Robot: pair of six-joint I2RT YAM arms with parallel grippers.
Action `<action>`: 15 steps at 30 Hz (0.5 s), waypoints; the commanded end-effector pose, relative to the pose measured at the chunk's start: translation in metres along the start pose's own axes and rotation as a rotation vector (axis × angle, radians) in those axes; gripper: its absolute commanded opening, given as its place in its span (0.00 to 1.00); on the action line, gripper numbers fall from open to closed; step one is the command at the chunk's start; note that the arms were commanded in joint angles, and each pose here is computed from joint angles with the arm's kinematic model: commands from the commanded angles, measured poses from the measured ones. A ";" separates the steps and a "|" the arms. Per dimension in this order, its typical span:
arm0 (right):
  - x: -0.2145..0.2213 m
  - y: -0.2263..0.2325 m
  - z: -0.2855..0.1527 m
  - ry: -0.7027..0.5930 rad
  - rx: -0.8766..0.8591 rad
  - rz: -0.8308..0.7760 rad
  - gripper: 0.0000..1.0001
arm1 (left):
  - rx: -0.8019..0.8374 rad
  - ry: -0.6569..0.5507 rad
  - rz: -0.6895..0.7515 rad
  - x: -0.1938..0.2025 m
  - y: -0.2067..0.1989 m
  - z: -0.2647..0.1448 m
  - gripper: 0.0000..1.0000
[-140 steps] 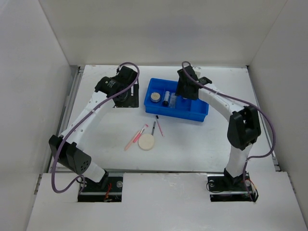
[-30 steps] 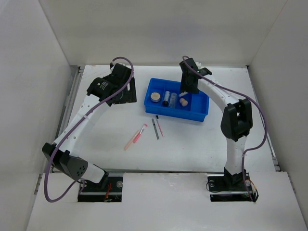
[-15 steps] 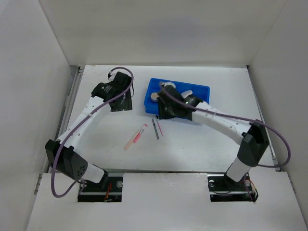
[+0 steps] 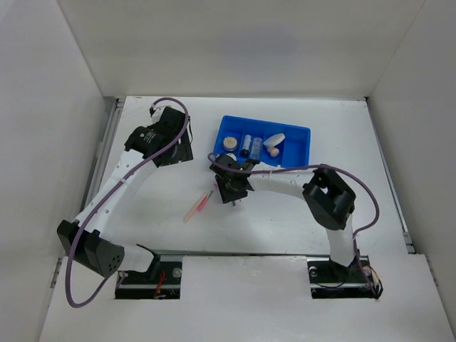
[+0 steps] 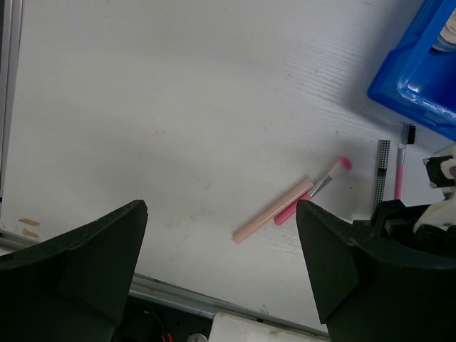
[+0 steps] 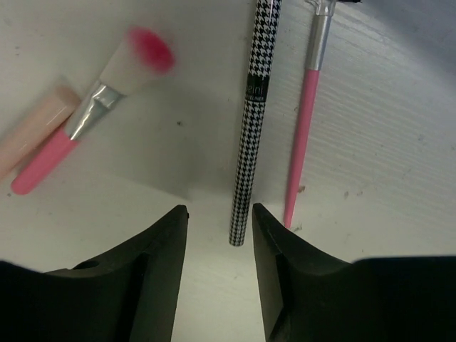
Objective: Organize the makeup
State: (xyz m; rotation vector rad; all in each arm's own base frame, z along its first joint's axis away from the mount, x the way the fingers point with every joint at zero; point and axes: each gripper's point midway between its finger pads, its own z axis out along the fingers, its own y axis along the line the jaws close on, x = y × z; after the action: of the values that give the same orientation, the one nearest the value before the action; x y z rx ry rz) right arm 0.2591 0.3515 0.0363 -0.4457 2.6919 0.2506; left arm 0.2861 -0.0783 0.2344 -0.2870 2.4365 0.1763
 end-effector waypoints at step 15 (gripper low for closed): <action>-0.025 0.018 -0.033 -0.109 -0.003 -0.067 0.05 | 0.006 -0.062 -0.023 -0.020 0.004 -0.012 0.83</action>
State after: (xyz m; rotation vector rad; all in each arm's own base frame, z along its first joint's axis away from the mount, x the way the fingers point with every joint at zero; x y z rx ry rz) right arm 0.2710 0.3589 0.0295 -0.4606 2.6503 0.1962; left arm 0.2877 -0.0789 0.2377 -0.2870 2.4271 0.1700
